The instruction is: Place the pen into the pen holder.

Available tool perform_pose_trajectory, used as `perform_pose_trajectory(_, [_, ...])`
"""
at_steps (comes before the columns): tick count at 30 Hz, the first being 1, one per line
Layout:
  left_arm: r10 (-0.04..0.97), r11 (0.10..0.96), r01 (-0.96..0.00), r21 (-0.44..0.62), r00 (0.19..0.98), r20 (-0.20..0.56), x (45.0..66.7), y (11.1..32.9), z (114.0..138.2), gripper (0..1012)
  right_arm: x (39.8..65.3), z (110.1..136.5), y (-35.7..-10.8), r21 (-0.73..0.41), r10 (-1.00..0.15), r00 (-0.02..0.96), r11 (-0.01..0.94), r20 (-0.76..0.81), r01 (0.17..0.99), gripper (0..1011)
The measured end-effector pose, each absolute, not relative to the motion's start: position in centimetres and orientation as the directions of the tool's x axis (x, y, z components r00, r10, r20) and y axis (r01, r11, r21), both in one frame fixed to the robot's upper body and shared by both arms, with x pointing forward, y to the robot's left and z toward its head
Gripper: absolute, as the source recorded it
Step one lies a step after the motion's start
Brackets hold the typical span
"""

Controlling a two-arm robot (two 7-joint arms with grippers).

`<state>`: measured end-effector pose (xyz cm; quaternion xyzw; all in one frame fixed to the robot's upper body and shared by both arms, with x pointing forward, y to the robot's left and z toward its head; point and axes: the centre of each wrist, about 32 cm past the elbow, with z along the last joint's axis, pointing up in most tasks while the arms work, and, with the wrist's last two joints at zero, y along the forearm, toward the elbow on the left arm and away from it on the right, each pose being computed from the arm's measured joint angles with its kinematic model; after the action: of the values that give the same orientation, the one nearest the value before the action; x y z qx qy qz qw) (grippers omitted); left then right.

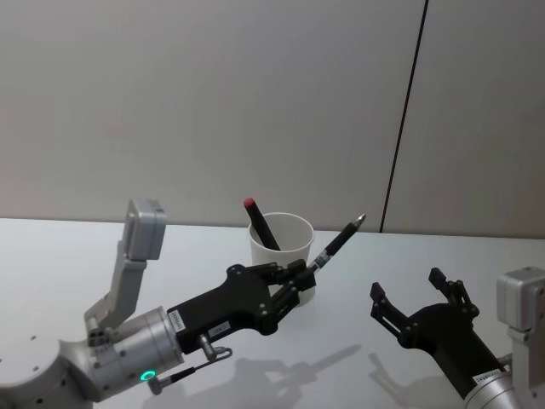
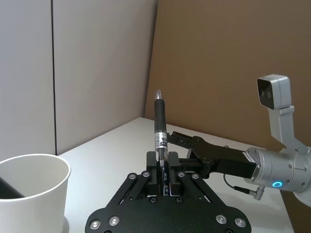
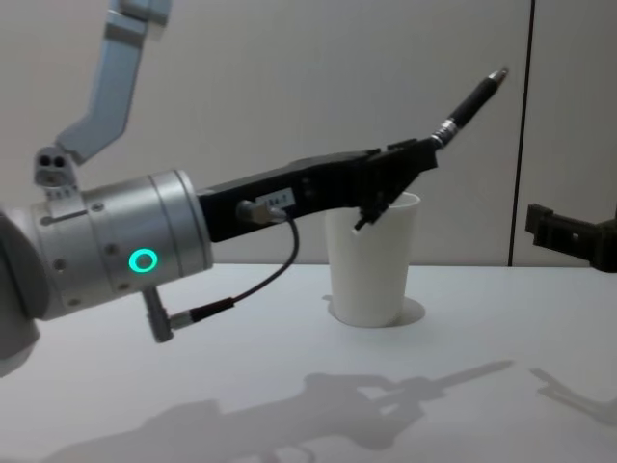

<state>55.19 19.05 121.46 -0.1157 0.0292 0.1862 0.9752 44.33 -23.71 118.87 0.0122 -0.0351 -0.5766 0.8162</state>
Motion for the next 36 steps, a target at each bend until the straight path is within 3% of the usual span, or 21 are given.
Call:
perform_pose_trajectory(17, [0.325, 0.922, -0.334, -0.199, 0.943, -0.075, 56.7, 17.8, 121.6, 144, 44.2, 119.2, -24.1, 0.063, -0.935, 0.356, 0.355, 0.007, 0.933, 1001])
perform_pose_trajectory(36, [0.318, 0.926, -0.325, -0.193, 0.946, -0.068, 57.1, 17.5, 121.7, 144, 43.3, 121.2, -26.6, 0.072, -0.833, 0.517, 0.513, -0.197, 0.855, 1001])
